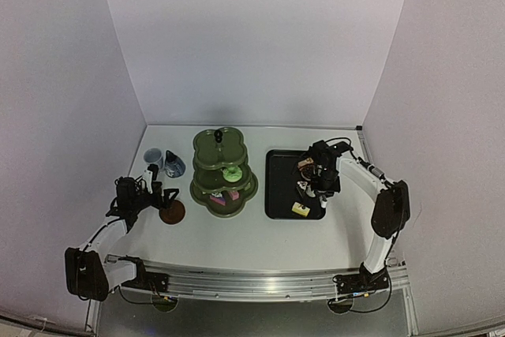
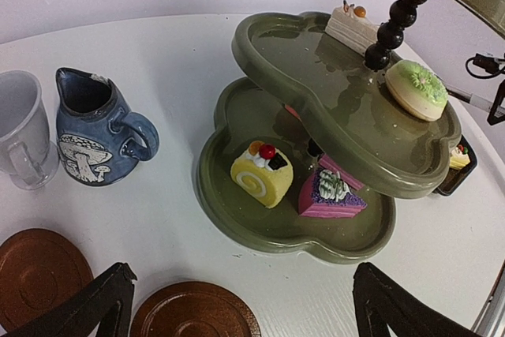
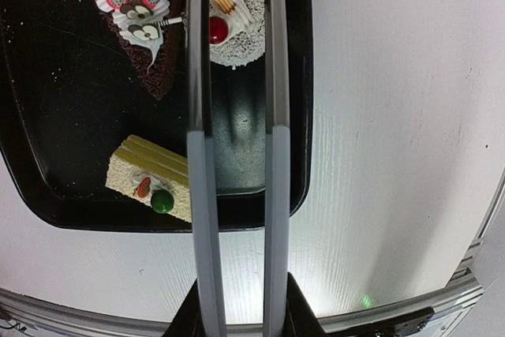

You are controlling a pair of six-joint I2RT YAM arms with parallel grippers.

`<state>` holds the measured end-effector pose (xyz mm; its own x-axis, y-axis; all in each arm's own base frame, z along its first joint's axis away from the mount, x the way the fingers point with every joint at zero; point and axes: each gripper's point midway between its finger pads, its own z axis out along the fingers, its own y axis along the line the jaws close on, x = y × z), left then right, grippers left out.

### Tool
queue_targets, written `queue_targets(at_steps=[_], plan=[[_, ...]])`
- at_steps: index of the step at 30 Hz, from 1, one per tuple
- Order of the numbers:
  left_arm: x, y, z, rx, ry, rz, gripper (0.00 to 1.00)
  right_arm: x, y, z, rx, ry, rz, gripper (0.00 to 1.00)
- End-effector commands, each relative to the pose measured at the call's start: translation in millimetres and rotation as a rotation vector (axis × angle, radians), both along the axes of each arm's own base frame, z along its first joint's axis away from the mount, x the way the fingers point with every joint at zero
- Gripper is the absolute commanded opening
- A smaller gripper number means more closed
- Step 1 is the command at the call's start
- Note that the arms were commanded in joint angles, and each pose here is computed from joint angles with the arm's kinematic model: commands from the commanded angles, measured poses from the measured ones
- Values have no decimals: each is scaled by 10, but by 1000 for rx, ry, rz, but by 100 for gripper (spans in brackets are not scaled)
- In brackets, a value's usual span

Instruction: Serve the afternoon tea

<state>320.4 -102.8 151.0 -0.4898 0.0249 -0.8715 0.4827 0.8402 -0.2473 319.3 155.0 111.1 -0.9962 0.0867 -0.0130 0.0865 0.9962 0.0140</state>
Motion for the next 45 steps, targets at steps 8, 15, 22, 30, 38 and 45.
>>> queue_targets(at_steps=[8, 15, 22, 30, 38, 45], plan=[[29, 7, 120, -1, -56, 0, 96, -18, -53, 739, 73, -201, 28, 0], [26, 3, 125, -1, -59, -3, 96, -65, -88, 791, 69, -209, 30, 0], [23, 3, 126, -1, -60, -3, 96, 4, 94, 1245, 114, -348, 115, 0], [11, 4, 132, -1, -64, -2, 97, -573, 699, 1538, 187, -375, 431, 0], [17, 0, 131, 2, -67, -8, 97, -1388, 1093, 1675, 357, -294, 598, 0], [11, -1, 134, 6, -71, -11, 97, -1794, 1623, 1738, 427, -217, 781, 0]])
